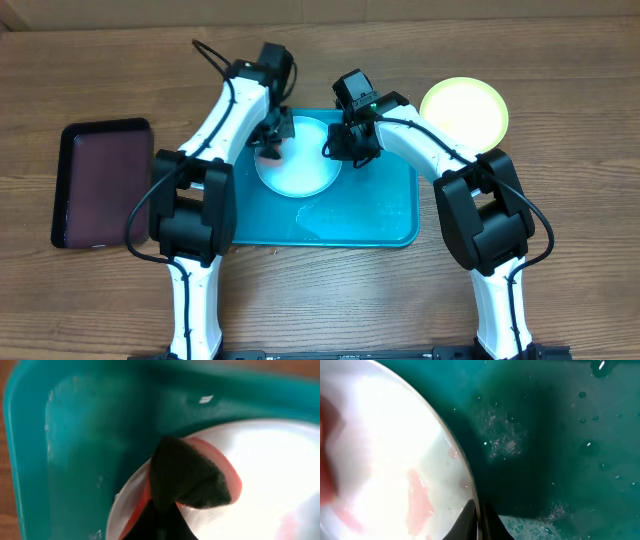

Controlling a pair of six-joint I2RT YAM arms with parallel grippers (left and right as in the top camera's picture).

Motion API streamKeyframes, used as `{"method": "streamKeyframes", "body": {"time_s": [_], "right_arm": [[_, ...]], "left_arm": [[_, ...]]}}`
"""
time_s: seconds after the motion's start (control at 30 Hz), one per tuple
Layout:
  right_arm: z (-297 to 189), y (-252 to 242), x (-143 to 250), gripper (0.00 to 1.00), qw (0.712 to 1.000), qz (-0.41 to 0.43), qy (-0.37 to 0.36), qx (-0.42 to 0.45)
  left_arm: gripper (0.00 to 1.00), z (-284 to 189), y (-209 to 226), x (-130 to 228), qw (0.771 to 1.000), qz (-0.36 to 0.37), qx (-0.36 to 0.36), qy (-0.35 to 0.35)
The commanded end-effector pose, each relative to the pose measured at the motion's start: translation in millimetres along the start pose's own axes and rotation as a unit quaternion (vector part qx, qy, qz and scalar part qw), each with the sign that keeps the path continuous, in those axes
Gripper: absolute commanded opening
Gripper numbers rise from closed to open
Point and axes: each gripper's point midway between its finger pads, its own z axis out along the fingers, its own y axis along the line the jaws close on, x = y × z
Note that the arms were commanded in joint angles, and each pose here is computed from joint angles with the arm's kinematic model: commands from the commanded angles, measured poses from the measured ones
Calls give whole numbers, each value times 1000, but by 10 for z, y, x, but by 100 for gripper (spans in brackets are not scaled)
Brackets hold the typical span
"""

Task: Clean dirty plates on tray and stack at the side
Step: 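Keep scrubbing the plate's stain with the left gripper's sponge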

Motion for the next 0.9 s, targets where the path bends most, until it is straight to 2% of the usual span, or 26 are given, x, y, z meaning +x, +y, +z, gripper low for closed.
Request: {"method": "streamKeyframes", "body": {"time_s": [0.0,0.13,0.47,0.57,0.87], "right_arm": [[184,-141,162,4,999,1,21,27],[184,-142,163,4,999,1,21,27],[184,-143,163,4,999,1,21,28],[183,-147,167,4,999,1,22,28],[183,-154,169,4,999,1,22,30]], "left_arm": [[4,-50,-283,-34,998,11,55,-2],[4,19,-501,132,996,19,89,20],[4,246,-757,615,993,49,87,64],[4,263,-614,628,995,47,54,66],[4,134,217,456,992,32,-114,46]]}}
